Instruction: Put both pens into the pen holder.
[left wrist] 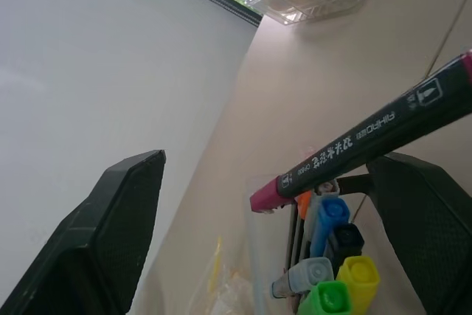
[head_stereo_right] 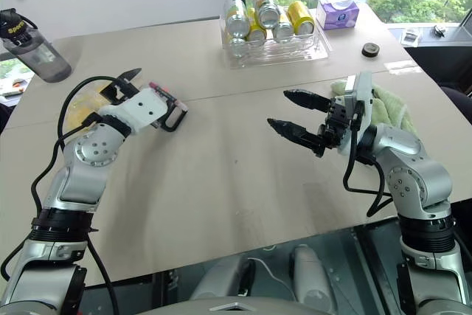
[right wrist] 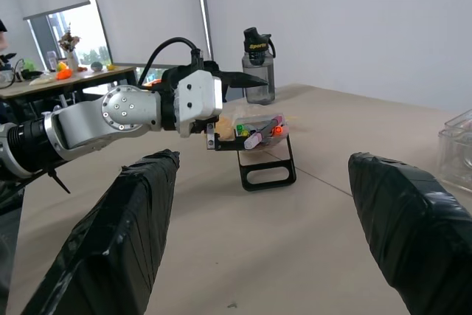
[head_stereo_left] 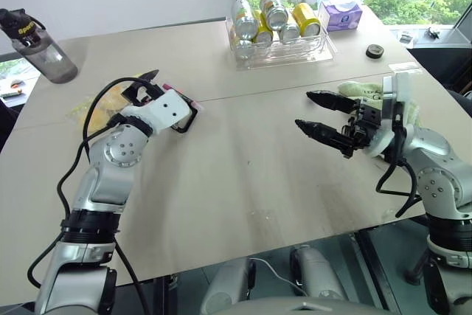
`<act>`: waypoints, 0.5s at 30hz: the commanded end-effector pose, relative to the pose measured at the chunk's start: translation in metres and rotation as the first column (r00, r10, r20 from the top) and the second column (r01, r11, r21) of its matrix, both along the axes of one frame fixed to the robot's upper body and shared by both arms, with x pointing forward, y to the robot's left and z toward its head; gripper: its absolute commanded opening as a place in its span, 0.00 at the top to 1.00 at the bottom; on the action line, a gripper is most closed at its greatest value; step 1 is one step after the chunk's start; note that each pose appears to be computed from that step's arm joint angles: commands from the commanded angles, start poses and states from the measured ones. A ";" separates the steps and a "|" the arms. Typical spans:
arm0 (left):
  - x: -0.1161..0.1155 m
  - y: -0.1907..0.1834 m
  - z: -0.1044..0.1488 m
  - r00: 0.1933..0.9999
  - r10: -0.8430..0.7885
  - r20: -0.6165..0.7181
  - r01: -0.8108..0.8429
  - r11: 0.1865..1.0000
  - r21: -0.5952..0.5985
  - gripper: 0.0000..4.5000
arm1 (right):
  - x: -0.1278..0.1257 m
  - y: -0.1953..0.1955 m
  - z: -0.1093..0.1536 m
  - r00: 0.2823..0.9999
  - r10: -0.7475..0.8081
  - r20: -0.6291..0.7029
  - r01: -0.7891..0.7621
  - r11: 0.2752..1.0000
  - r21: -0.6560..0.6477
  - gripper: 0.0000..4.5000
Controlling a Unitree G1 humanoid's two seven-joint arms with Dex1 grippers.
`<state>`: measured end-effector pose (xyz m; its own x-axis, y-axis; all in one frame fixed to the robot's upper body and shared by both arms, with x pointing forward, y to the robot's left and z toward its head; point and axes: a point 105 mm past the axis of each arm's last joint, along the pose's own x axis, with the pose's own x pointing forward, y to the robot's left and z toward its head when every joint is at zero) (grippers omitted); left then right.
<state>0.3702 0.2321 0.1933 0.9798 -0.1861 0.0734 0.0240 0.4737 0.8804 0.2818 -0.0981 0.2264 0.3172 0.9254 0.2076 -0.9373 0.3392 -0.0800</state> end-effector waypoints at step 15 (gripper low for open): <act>0.006 0.010 0.032 0.993 0.076 0.093 -0.059 0.984 -0.169 0.01 | -0.010 0.006 0.011 0.998 0.019 0.054 -0.020 0.999 0.025 0.13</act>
<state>0.3777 0.2375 0.2124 0.9819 -0.1131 0.1519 -0.0522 0.6095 0.7911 0.2802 -0.0940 0.2258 0.3183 0.9232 0.2154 -0.9371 0.3407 -0.0754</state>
